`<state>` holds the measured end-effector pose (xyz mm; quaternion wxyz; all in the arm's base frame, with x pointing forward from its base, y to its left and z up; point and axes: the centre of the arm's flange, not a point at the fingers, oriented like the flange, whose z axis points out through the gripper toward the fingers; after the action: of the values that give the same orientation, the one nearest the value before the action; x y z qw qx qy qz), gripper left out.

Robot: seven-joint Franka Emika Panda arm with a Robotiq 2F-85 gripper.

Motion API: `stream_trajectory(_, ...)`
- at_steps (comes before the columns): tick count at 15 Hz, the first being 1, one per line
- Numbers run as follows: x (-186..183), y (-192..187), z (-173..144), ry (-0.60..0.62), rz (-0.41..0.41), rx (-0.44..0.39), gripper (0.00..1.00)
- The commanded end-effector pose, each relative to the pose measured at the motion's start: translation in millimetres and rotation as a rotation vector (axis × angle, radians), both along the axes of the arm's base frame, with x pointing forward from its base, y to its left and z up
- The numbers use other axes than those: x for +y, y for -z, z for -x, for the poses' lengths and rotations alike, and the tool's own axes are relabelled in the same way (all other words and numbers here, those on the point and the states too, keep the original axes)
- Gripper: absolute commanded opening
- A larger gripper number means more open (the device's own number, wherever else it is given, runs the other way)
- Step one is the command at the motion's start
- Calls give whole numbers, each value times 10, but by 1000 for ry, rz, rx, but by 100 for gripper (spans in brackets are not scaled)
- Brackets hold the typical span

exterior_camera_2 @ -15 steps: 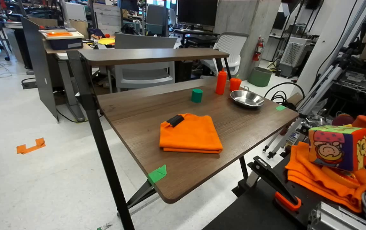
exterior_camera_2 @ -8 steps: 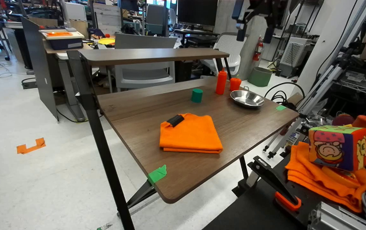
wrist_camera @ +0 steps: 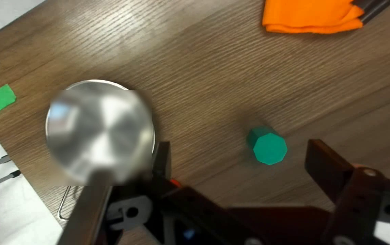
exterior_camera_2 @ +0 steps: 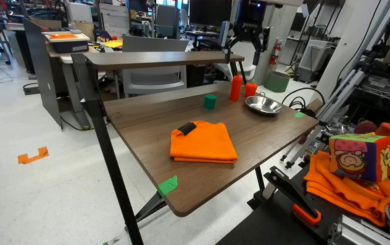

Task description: Put the green object inside the silver pot

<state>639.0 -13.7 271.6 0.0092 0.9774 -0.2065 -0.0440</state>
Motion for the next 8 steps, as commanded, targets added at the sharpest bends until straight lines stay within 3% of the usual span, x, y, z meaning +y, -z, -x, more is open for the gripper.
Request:
stream_trajectory(1,69,307,-434,69,-21,36,100)
stream_trajectory(8,351,895,-733,106,25,73,100)
